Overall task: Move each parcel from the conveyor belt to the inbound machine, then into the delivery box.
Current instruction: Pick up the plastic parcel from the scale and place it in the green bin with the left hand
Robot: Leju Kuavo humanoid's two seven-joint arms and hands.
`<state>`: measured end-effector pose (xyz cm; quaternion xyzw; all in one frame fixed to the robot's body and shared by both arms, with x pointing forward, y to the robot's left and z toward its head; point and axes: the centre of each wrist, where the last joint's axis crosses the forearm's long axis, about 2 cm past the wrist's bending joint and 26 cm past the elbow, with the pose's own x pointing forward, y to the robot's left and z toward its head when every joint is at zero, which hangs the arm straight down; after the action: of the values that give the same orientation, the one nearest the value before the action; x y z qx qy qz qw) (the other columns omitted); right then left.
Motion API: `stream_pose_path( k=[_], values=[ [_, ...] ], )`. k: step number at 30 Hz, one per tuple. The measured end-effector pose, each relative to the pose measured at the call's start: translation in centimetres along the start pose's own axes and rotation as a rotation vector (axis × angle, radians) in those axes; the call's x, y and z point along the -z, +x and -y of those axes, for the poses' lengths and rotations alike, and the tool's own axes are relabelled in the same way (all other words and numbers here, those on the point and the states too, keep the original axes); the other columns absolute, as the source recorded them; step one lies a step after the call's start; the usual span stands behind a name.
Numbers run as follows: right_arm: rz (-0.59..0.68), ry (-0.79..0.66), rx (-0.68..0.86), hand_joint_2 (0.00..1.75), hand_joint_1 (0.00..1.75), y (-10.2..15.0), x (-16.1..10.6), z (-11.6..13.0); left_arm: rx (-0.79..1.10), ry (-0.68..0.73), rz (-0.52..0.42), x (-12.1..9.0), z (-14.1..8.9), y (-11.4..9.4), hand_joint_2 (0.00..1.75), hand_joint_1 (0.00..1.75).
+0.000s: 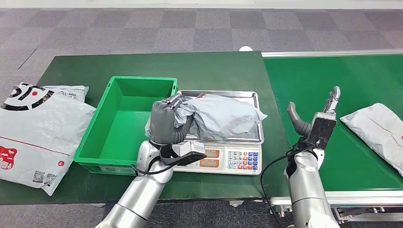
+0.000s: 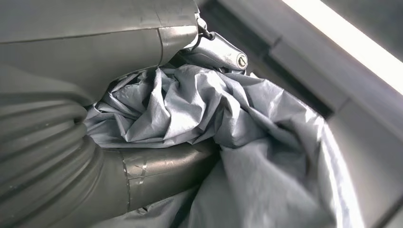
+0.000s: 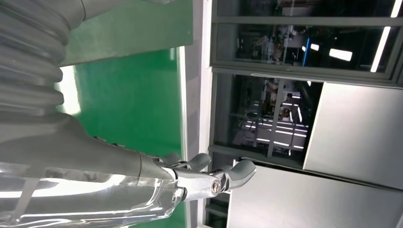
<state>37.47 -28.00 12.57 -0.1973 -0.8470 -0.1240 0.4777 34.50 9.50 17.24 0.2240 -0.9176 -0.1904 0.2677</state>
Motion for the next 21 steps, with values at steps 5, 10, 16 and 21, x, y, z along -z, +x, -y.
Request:
stream_pose_path(
  k=[5, 10, 16, 21],
  values=[
    [0.002, -0.001, -0.01, 1.75, 0.0, -0.1, 0.1, 0.4, 0.156, 0.079, 0.018, 1.0, -3.4, -1.8, 1.75, 1.75],
    [0.004, -0.004, -0.031, 1.75, 0.0, -0.4, 0.0, 1.0, 0.271, 0.082, -0.262, -2.2, -6.1, -6.9, 1.75, 1.75],
    [0.009, 0.004, -0.049, 1.75, 0.0, -0.6, -0.6, 1.9, 0.278, 0.052, -0.532, -7.5, -7.2, -10.4, 1.75, 1.75],
    [0.008, 0.008, -0.048, 1.75, 0.0, -0.6, -0.8, 2.1, 0.279, 0.036, -0.585, -8.8, -7.3, -11.0, 1.75, 1.75]
  ],
)
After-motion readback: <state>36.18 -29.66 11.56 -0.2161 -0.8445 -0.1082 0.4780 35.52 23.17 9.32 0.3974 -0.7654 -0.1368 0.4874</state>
